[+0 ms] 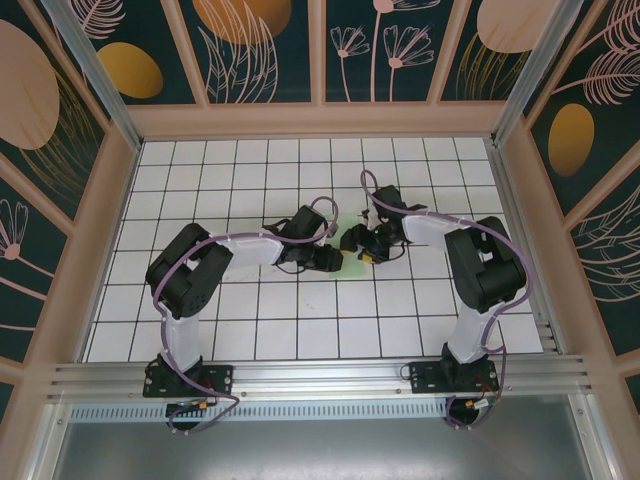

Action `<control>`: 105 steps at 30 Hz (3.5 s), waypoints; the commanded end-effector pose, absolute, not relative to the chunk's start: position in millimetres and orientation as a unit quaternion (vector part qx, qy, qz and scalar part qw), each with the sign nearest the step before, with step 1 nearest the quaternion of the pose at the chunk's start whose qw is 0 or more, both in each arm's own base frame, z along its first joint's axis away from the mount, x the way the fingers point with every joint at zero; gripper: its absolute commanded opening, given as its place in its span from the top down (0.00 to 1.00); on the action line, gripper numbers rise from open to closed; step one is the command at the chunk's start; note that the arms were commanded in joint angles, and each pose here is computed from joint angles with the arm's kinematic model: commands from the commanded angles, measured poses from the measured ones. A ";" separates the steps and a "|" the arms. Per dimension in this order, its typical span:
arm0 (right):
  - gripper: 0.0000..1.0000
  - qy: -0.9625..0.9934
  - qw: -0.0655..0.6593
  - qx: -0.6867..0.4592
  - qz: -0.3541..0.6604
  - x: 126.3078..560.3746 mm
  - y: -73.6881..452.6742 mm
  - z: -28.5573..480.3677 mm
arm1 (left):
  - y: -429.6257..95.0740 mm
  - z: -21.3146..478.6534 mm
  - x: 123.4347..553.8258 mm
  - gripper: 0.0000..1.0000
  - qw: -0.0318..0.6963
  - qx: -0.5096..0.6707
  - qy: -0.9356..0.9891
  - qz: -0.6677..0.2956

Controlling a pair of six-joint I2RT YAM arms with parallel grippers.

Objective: Fold a paper plane with a square sheet of paper (fold left side to right side)
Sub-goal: Fold the triangle a second time at the center of the table.

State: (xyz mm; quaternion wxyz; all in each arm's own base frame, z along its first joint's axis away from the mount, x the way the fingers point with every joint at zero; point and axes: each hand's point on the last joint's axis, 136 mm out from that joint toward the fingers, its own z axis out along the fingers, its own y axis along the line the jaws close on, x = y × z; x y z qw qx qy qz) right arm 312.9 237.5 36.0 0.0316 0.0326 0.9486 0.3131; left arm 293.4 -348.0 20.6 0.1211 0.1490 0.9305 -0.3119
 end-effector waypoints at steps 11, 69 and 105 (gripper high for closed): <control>0.25 0.957 0.146 0.011 0.252 399.9 215.7 58.9 | -338.3 1.5 279.9 0.63 0.099 0.154 0.940 -0.287; 0.75 0.919 0.084 -0.005 0.384 392.5 243.8 79.9 | -323.0 103.3 275.1 0.36 0.271 0.234 0.888 -0.290; 0.93 0.915 0.051 0.009 0.400 389.9 249.5 85.6 | -389.3 51.4 267.0 0.20 0.302 0.294 0.906 -0.038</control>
